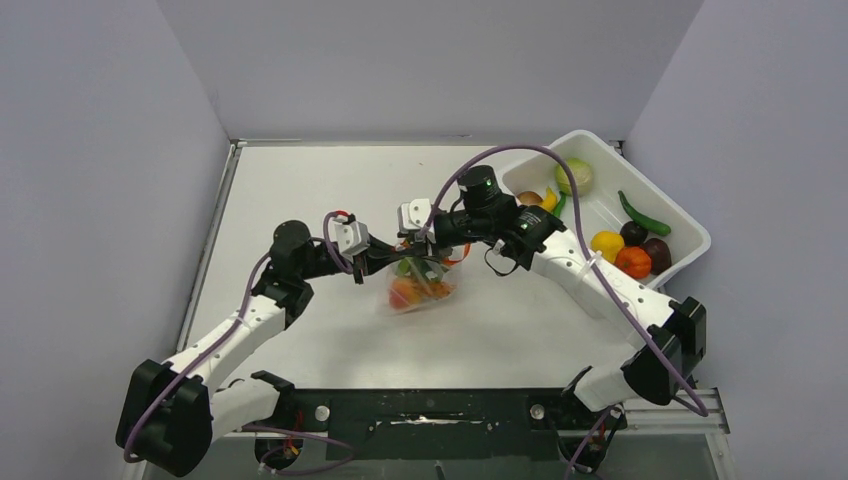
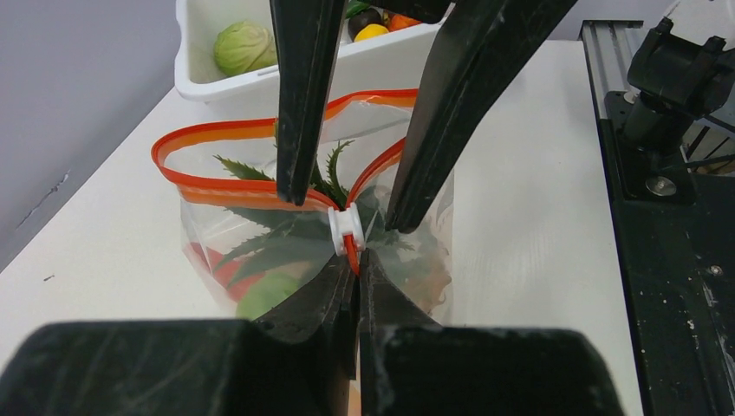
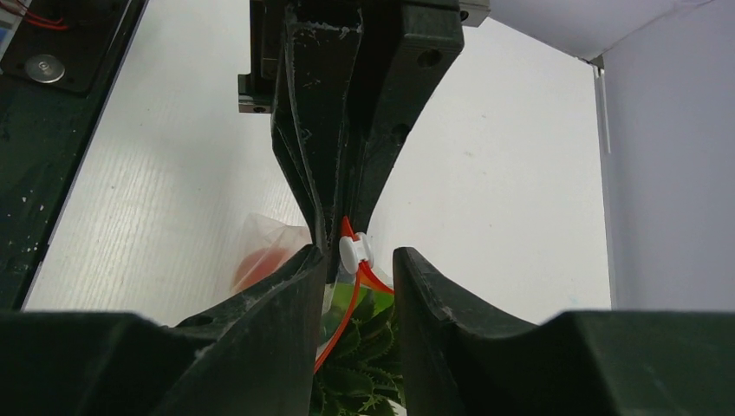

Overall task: Place the food in the zip-top bag and seal the zipper
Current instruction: Zip the zipper food storage bag at the center of the board.

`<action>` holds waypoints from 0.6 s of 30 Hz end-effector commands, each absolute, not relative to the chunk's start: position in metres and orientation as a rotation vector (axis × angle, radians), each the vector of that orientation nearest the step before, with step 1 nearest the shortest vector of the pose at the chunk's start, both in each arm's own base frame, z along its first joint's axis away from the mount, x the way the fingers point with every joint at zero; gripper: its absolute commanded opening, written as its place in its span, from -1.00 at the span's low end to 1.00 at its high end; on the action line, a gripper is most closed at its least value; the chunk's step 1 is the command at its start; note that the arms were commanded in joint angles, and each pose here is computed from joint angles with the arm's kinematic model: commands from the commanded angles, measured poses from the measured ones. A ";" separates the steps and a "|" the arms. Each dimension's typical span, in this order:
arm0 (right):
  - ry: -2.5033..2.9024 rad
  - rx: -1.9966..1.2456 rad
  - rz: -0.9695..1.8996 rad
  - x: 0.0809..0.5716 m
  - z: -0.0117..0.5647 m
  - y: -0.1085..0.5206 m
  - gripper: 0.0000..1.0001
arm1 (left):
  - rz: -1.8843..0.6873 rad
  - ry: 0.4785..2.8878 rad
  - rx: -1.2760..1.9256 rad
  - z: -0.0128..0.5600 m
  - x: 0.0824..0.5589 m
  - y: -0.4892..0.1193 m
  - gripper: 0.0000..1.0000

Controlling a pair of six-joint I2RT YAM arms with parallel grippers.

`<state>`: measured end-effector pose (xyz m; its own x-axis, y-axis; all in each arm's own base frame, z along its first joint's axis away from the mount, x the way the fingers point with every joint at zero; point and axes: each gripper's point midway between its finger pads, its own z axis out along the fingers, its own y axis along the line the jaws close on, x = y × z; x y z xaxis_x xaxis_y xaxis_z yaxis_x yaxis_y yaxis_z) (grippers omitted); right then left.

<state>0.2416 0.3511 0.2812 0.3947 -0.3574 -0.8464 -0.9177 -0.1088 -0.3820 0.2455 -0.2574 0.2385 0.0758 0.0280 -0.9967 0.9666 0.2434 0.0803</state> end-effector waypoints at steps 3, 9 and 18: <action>1.074 -1.687 0.658 0.252 0.297 0.362 -0.29 | -0.929 1.173 1.120 0.267 0.243 -0.258 -1.00; 1.069 -1.755 0.645 0.254 0.287 0.363 -0.90 | -0.906 1.165 1.110 0.270 0.247 -0.254 -1.00; 1.161 -1.704 0.653 0.274 0.291 0.333 -1.00 | -0.875 1.010 0.972 0.306 0.241 -0.223 -1.00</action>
<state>0.2528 0.3571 0.2739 0.4195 -0.3837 -0.8226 -0.9077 -0.1763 -0.3807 0.2491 -0.2379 0.2510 0.1297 -0.0100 -0.9915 0.9451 0.3038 0.1206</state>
